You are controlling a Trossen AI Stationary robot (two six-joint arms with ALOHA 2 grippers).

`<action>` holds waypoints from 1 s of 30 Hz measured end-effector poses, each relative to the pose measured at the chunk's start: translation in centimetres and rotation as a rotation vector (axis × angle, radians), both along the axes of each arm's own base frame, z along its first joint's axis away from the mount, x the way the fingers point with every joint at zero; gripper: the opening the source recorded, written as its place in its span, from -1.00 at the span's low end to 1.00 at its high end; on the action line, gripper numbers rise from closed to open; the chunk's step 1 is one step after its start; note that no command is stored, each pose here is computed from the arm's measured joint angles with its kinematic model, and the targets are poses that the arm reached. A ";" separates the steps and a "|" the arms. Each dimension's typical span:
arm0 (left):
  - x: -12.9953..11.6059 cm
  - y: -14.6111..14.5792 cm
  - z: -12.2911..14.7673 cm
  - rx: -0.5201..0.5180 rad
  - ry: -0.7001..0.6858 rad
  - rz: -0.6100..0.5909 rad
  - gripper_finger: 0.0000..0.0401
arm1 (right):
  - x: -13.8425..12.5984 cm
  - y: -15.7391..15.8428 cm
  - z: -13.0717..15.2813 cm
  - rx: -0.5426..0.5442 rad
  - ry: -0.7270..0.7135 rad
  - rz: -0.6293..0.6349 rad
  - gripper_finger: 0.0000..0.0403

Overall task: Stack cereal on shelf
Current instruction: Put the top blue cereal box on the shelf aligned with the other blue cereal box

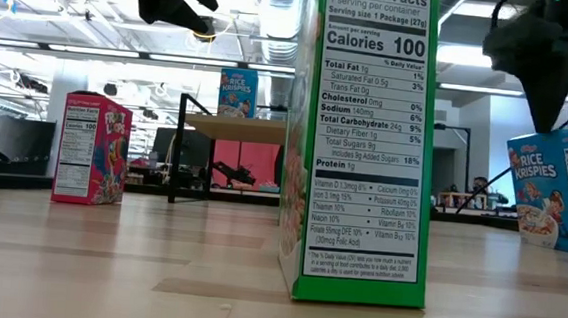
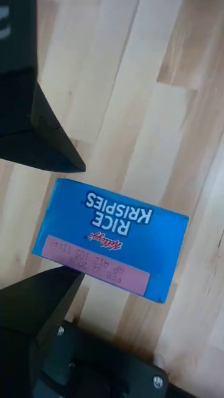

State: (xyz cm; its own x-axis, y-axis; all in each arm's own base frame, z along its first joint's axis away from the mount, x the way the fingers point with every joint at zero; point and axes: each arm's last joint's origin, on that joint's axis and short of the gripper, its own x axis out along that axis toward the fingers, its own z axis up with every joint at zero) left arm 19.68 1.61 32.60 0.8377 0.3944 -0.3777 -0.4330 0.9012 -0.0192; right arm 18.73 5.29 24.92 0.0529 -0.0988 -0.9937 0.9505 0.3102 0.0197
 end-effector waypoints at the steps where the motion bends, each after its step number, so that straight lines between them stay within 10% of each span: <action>1: 0.0 0.0 0.0 0.000 0.002 -0.001 0.55 | 0.2 0.1 -0.3 -0.005 0.016 0.001 0.39; 15: 0.0 0.0 0.0 0.029 0.017 -0.014 0.55 | 0.7 0.2 -1.7 -0.040 0.152 0.020 0.37; 30: 0.0 0.0 0.0 -0.008 0.000 0.003 0.55 | 0.7 0.3 -1.6 -0.036 0.158 0.081 -0.08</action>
State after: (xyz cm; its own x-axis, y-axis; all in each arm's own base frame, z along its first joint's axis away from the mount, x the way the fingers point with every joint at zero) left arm 19.67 1.61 32.57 0.8364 0.3944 -0.3807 -0.4361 0.8995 -0.0262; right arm 19.44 5.59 23.37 -0.0940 -0.1357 -0.9863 0.9128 0.3837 -0.1398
